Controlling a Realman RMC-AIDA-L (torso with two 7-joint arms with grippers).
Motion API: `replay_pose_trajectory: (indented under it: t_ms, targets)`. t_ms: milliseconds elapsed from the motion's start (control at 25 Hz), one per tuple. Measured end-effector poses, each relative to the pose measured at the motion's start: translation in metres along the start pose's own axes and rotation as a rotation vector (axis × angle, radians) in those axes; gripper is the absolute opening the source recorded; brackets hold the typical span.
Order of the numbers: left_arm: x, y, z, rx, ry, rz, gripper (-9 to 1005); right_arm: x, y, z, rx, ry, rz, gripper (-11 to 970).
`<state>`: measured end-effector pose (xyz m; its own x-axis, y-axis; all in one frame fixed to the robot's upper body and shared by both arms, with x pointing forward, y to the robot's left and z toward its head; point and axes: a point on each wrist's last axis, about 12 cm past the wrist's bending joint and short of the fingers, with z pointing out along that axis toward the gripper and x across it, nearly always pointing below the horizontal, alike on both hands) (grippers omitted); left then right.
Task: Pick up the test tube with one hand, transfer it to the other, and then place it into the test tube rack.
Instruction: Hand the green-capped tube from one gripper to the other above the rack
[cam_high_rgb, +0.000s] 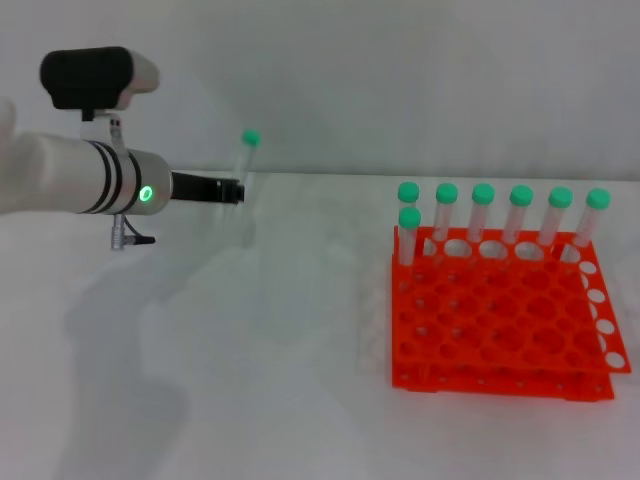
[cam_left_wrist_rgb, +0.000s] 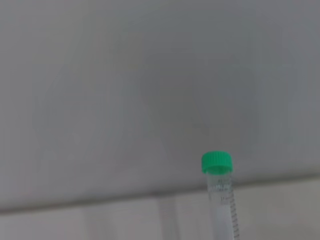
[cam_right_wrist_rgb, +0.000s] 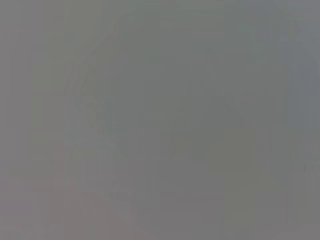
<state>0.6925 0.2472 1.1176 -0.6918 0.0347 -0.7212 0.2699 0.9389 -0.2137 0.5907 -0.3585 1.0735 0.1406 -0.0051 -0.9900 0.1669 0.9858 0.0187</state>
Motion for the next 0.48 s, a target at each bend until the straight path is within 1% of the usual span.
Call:
replay_pose_trajectory:
  t_ms: [120,240,360,480]
  targets:
    - [0.005,0.008,-0.002,0.017,-0.095,-0.013,191,0.0,-0.001,0.0,0.001,0.002,-0.001,767]
    - [0.011,0.016,-0.009,0.063,-0.22,-0.038,191,0.0,-0.001,0.001,0.002,0.001,-0.001,767]
    - [0.022,0.024,-0.022,0.14,-0.384,-0.022,191,-0.001,-0.001,0.001,0.001,0.0,-0.003,768]
    - [0.042,0.031,-0.041,0.207,-0.552,0.008,191,-0.001,-0.002,0.002,0.002,-0.001,-0.002,768]
